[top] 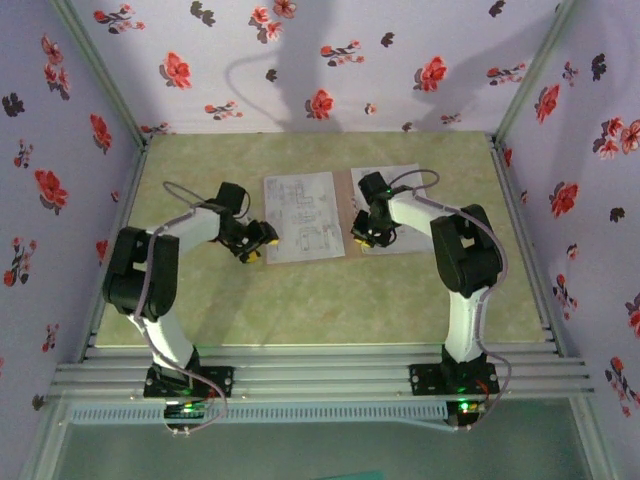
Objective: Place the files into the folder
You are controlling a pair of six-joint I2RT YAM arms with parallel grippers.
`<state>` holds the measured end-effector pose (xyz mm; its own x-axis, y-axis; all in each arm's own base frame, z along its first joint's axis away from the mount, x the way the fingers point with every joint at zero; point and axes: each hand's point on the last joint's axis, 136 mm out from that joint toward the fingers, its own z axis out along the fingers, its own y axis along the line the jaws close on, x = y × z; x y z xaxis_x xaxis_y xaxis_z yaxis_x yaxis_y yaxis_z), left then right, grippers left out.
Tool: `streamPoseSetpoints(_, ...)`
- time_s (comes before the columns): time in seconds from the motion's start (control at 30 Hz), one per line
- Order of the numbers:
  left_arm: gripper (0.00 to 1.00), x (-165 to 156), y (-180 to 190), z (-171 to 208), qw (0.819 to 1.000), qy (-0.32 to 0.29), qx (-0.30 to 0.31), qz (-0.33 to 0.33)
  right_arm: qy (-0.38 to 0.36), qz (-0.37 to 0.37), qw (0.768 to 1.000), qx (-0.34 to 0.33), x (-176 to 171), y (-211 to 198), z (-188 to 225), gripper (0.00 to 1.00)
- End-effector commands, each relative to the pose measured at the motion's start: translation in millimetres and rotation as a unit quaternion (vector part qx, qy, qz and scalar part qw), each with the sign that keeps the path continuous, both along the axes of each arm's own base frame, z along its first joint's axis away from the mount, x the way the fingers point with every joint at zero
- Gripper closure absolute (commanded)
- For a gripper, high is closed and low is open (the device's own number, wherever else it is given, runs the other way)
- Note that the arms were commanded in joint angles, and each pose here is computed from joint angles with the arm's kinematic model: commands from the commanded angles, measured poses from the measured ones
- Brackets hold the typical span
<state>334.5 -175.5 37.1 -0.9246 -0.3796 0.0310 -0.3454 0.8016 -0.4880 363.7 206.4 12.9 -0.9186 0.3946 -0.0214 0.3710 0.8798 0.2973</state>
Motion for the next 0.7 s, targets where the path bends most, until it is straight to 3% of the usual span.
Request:
streamPoseSetpoints(0.0,0.39,-5.9,-0.8,-8.8,0.999,0.011,0.022,-0.022,0.13,0.016,0.986,-0.105,-65.8,-40.5,-63.5,0.9)
streamPoseSetpoints(0.23,0.39,-6.6,-18.4,-13.8,0.999,-0.002,0.021,-0.049,0.13,0.018,0.986,-0.1,-64.9,-38.0,-63.0,0.91)
streamPoseSetpoints(0.43,0.4,-0.4,-53.8,8.2,0.996,-0.044,-0.019,-0.077,0.134,0.023,0.986,-0.095,-65.7,-35.6,-65.1,0.91)
streamPoseSetpoints(0.67,0.45,2.5,-52.7,34.9,0.995,-0.075,-0.018,-0.068,0.139,0.027,0.985,-0.096,-66.4,-35.5,-67.0,0.91)
